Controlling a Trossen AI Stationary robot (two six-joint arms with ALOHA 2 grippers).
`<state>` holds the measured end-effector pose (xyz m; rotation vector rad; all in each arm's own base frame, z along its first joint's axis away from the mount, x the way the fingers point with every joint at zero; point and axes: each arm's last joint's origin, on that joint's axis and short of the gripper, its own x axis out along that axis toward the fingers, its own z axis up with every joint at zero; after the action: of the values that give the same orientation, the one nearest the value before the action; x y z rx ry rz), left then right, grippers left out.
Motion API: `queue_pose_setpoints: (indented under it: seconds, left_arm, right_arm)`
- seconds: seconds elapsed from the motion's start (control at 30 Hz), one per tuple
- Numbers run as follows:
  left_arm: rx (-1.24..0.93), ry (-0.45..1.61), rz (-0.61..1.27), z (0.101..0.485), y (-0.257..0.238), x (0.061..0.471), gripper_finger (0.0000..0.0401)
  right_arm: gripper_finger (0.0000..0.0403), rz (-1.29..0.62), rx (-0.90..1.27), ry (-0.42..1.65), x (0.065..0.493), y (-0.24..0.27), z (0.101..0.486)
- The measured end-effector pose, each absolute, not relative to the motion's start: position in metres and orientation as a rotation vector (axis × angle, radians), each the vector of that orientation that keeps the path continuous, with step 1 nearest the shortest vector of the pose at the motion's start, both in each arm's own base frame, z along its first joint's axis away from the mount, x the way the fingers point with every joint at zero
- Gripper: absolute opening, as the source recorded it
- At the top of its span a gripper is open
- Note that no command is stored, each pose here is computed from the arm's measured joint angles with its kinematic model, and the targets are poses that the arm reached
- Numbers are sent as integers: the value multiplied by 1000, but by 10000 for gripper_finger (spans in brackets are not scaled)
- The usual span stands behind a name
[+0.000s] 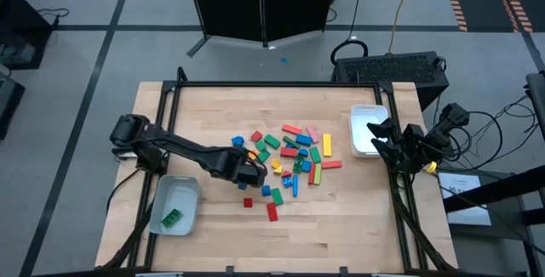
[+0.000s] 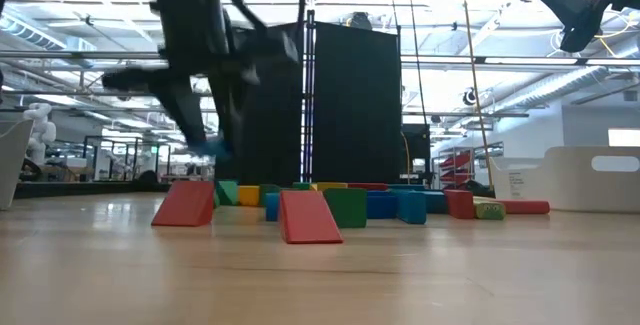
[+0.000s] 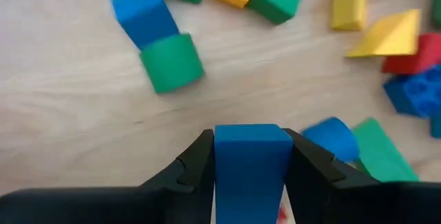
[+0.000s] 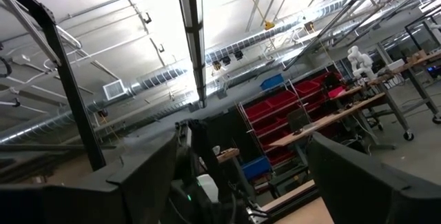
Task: Sort blocks by size
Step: Put the blue block into the gray bin
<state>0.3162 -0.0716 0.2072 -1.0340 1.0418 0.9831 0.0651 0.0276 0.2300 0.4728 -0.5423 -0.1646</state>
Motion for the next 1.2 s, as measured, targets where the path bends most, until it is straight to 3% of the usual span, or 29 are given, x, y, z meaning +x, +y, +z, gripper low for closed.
queue_pose_setpoints:
  seconds: [0.23, 0.4, 0.7, 1.03, 1.2]
  left_arm:
    - [-892, 1243, 868, 262, -104, 274, 127]
    - [-840, 1442, 983, 274, -138, 215, 127]
    - [-995, 1297, 1208, 267, -173, 137, 128]
    - [-1013, 1273, 1272, 262, -171, 136, 244]
    - [-1087, 1110, 1202, 261, -168, 151, 264]
  right_arm:
    - [313, -170, 471, -540, 65, 28, 230]
    - [313, -170, 470, -540, 65, 28, 230]
    - [313, -172, 461, -538, 65, 28, 230]
    - [313, -169, 474, -541, 65, 28, 230]
    - [313, -169, 472, -540, 65, 28, 230]
